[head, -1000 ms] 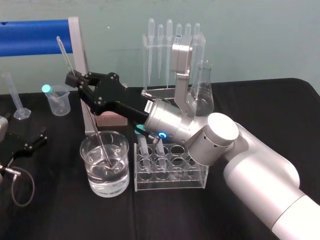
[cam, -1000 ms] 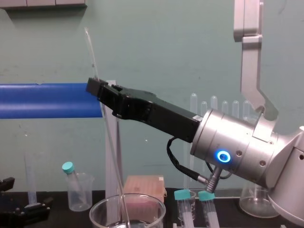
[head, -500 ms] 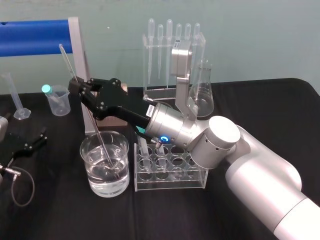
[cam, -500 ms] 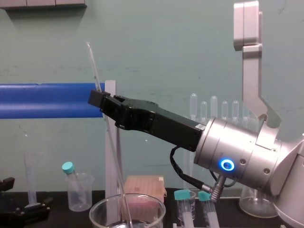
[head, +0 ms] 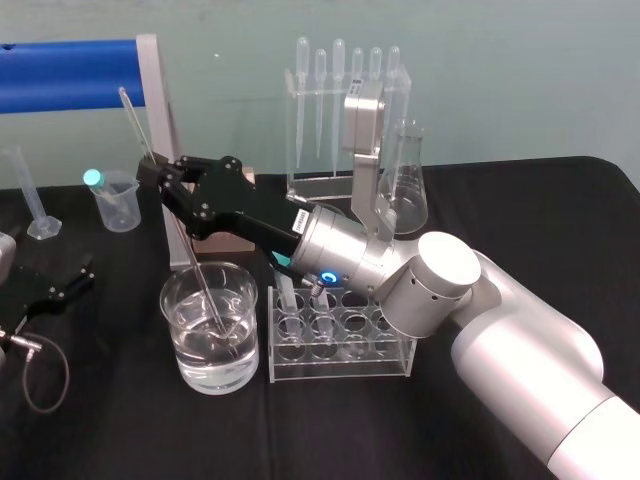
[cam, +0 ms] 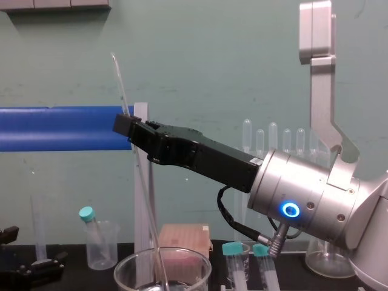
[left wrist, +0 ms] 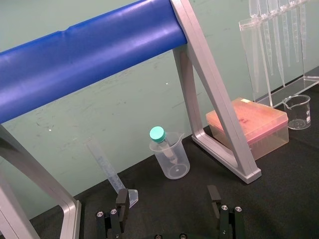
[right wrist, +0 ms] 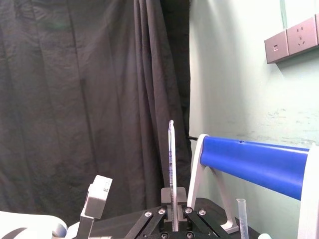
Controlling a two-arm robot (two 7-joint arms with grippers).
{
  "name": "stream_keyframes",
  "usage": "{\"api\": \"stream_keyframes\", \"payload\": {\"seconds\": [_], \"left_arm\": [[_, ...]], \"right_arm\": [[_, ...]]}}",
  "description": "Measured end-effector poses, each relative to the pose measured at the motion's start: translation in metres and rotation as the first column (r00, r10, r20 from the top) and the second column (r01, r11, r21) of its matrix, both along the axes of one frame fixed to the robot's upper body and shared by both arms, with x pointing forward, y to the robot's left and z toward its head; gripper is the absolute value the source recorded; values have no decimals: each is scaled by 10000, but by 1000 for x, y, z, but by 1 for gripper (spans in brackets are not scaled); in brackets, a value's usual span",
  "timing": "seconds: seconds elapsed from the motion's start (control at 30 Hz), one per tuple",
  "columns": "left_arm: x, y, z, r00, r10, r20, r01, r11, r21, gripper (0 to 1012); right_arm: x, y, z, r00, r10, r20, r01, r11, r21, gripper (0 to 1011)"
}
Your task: Hold the thermometer with one hand and immerse one end into the beaker, then reinsert it into the test tube rack.
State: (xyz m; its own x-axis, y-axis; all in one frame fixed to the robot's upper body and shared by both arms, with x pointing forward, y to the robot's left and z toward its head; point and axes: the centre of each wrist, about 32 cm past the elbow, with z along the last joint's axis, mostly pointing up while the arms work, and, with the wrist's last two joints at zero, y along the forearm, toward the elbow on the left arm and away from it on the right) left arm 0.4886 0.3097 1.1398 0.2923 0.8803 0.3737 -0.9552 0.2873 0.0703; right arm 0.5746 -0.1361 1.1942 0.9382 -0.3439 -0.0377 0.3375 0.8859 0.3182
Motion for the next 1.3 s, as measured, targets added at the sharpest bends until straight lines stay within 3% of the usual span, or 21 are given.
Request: {"api": "stream_keyframes", "payload": {"seconds": [1.3], "left_arm": [[0,0,0,10000,0,0,0,10000,0,1008]], "right_arm": [[0,0,1,10000,-20,40,20,10000,-2,56]]}}
